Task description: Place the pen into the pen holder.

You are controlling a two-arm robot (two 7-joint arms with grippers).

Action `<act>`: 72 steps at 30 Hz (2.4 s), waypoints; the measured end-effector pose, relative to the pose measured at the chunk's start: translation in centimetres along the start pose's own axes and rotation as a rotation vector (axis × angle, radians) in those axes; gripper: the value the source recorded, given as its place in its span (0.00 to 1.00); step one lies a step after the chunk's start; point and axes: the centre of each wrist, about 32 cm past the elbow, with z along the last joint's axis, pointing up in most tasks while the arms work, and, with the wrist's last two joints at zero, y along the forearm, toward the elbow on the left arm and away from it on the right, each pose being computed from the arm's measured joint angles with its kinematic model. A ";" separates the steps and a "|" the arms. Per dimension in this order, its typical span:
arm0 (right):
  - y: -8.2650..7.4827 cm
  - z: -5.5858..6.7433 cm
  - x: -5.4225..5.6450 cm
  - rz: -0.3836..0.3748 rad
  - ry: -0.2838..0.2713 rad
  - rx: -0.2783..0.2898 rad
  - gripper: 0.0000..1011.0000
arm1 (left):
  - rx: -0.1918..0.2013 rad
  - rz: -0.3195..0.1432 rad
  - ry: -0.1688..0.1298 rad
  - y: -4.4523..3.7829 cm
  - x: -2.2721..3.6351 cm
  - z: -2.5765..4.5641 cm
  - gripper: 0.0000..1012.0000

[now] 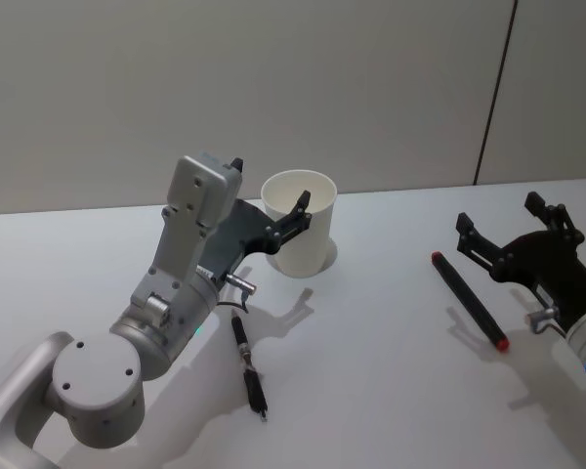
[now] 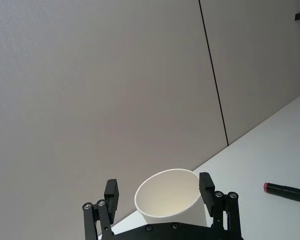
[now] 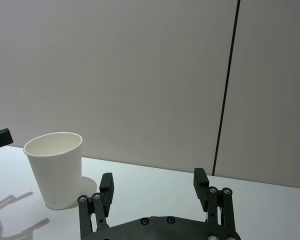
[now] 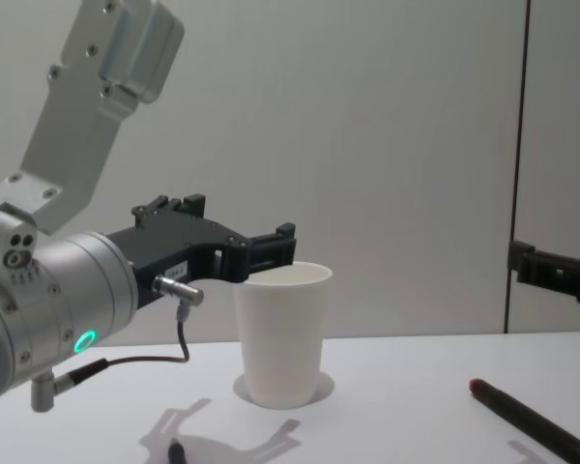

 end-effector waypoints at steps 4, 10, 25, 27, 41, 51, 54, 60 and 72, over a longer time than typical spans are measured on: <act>0.0 0.0 0.0 0.000 0.000 0.000 0.99 | 0.000 0.000 0.000 0.00 0.00 0.00 0.99; 0.0 0.0 0.0 0.000 0.000 0.000 0.99 | 0.000 0.000 0.000 0.00 0.00 0.00 0.99; 0.0 0.0 0.0 0.000 0.000 0.000 0.99 | 0.000 0.000 0.000 0.00 0.00 0.00 0.99; 0.0 0.0 0.0 0.001 0.000 0.000 0.99 | 0.000 0.000 0.000 0.00 0.00 0.00 0.99; 2.2 0.5 2.3 0.031 0.051 -0.092 0.99 | 0.000 0.000 0.000 0.00 0.00 0.00 0.99; 6.2 -0.1 5.0 0.088 0.103 -0.222 0.99 | 0.000 0.000 0.000 0.00 0.00 0.00 0.99; 7.2 -0.2 5.2 0.105 0.110 -0.253 0.99 | 0.000 0.000 0.000 0.00 0.00 0.00 0.99; 9.7 -0.1 4.9 0.149 0.119 -0.315 0.99 | 0.000 0.000 0.000 0.00 0.00 0.00 0.99; 12.2 2.6 3.3 0.225 0.111 -0.396 0.99 | 0.000 0.000 0.000 0.00 0.00 0.00 0.99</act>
